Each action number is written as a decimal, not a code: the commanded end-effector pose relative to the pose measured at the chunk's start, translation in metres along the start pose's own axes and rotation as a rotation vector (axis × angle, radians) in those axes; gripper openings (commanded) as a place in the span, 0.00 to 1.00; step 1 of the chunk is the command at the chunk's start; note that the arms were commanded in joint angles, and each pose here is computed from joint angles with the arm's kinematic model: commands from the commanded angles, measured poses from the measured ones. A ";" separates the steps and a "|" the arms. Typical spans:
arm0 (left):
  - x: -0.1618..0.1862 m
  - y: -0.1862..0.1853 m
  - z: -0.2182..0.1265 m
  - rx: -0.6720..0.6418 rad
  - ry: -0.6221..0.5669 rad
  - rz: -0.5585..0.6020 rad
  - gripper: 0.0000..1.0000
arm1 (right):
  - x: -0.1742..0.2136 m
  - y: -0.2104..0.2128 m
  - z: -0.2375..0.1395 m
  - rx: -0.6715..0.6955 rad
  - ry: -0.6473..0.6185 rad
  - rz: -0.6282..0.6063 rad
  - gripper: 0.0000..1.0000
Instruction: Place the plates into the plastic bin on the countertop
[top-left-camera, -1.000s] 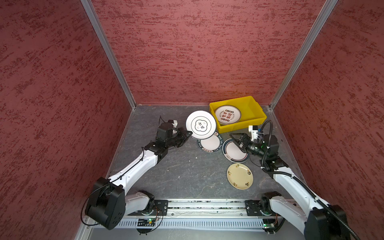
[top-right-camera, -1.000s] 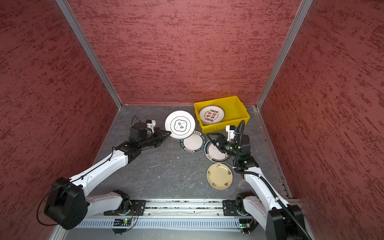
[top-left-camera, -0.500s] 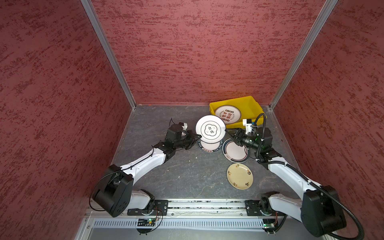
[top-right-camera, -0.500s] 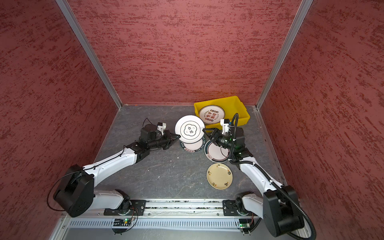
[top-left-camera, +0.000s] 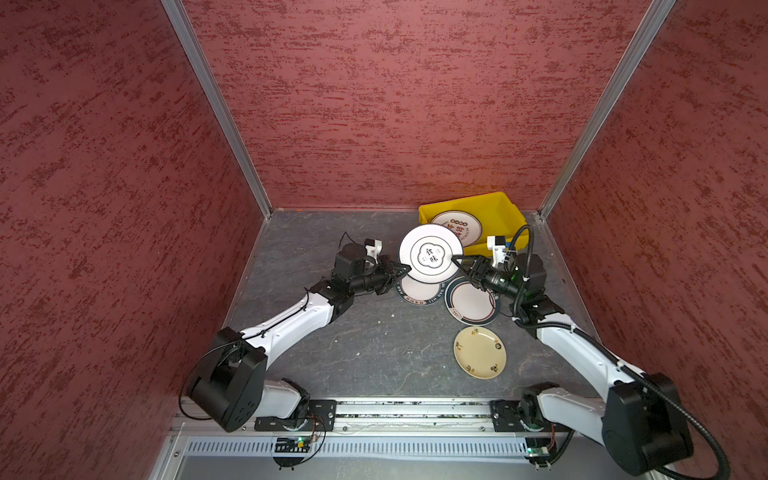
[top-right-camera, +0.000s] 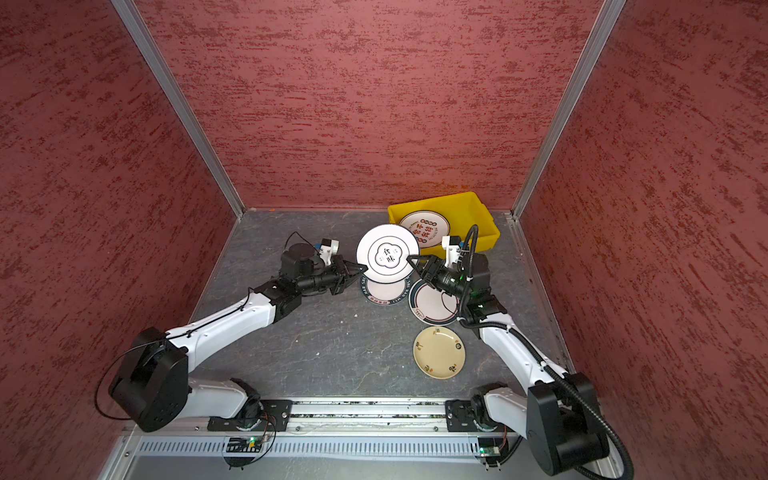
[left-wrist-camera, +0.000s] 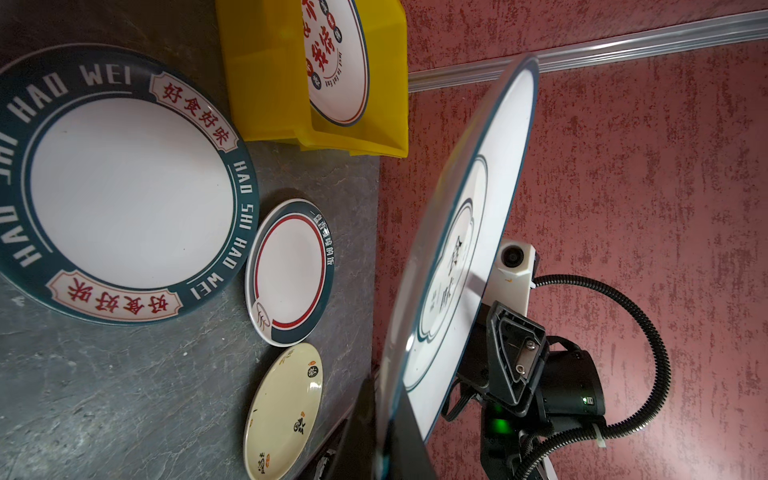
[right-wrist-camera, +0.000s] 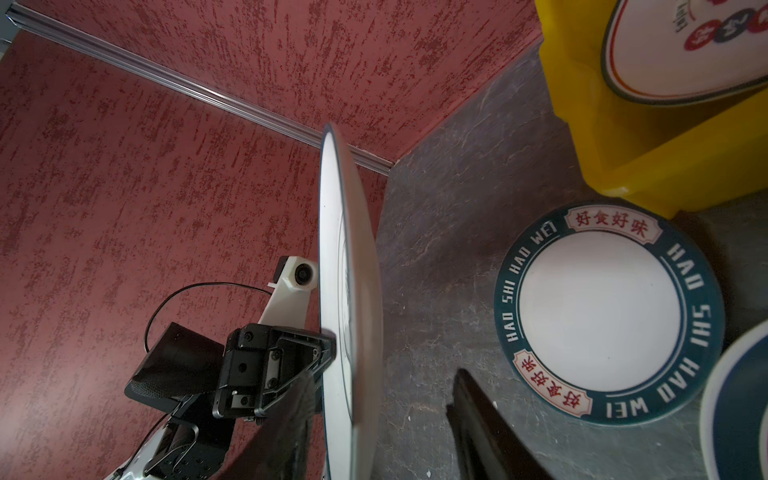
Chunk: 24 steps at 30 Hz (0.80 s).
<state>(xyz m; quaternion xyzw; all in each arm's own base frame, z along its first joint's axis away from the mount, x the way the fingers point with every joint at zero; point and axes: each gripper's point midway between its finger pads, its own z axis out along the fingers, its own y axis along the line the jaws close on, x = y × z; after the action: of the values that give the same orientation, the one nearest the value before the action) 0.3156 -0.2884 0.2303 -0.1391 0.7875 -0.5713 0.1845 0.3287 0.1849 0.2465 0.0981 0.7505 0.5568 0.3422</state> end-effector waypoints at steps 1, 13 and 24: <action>0.002 -0.031 -0.011 0.084 0.012 0.056 0.00 | -0.002 0.004 -0.001 -0.002 -0.015 -0.017 0.50; 0.010 -0.013 -0.011 0.052 0.030 0.042 0.00 | 0.004 0.002 0.000 -0.028 -0.008 0.012 0.24; 0.008 -0.004 -0.023 -0.059 0.008 0.106 0.44 | 0.007 -0.007 0.002 0.010 -0.004 0.036 0.00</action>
<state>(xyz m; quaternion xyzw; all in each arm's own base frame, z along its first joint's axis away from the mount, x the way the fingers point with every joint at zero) 0.2976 -0.2814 0.2350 -0.1007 0.8074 -0.5492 0.1908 0.3238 0.1850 0.2226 0.1259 0.7640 0.5485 0.3156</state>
